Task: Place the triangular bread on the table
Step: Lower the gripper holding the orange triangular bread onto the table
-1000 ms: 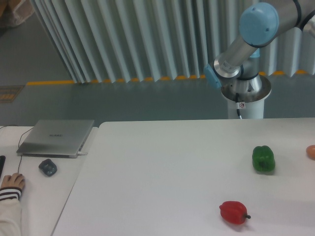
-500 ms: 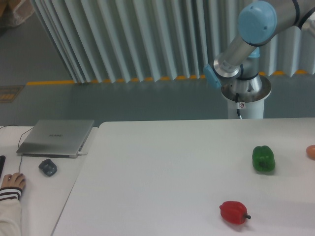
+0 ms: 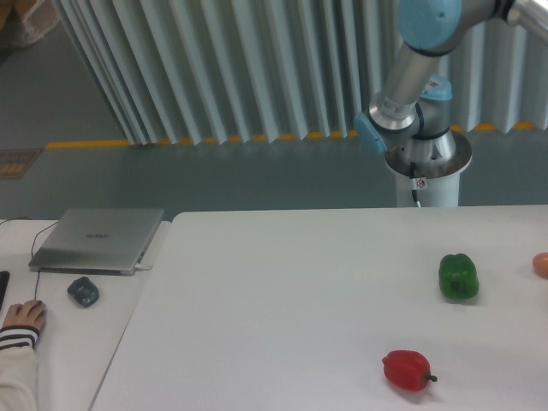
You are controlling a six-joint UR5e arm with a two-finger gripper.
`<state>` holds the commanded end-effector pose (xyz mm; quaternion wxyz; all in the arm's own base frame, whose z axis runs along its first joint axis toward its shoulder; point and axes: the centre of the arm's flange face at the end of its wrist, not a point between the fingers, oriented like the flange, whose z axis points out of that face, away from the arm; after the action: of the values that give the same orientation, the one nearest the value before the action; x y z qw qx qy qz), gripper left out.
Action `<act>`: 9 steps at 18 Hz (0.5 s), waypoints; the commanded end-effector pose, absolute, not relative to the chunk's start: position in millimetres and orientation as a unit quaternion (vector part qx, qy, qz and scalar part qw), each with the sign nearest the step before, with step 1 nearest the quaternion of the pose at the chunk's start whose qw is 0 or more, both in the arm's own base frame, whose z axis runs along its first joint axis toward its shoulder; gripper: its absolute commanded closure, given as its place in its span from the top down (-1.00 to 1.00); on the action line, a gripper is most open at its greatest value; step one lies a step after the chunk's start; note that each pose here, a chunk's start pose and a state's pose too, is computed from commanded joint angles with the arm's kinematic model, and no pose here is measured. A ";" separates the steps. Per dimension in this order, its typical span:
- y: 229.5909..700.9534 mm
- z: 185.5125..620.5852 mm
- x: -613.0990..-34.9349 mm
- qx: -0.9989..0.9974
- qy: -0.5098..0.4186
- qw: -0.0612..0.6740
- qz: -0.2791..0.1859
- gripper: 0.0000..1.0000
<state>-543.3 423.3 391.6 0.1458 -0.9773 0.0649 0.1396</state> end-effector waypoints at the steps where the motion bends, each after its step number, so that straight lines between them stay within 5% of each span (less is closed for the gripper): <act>1: 444.2 388.8 -524.3 -0.979 0.057 0.148 0.132 -1.00; 5: 519.5 354.6 -416.1 -0.984 0.093 0.070 0.131 -1.00; 9: 540.7 314.3 -354.3 -0.979 0.141 -0.015 0.144 -1.00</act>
<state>-354.3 540.7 314.3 -0.0146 -0.9794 0.1414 0.1436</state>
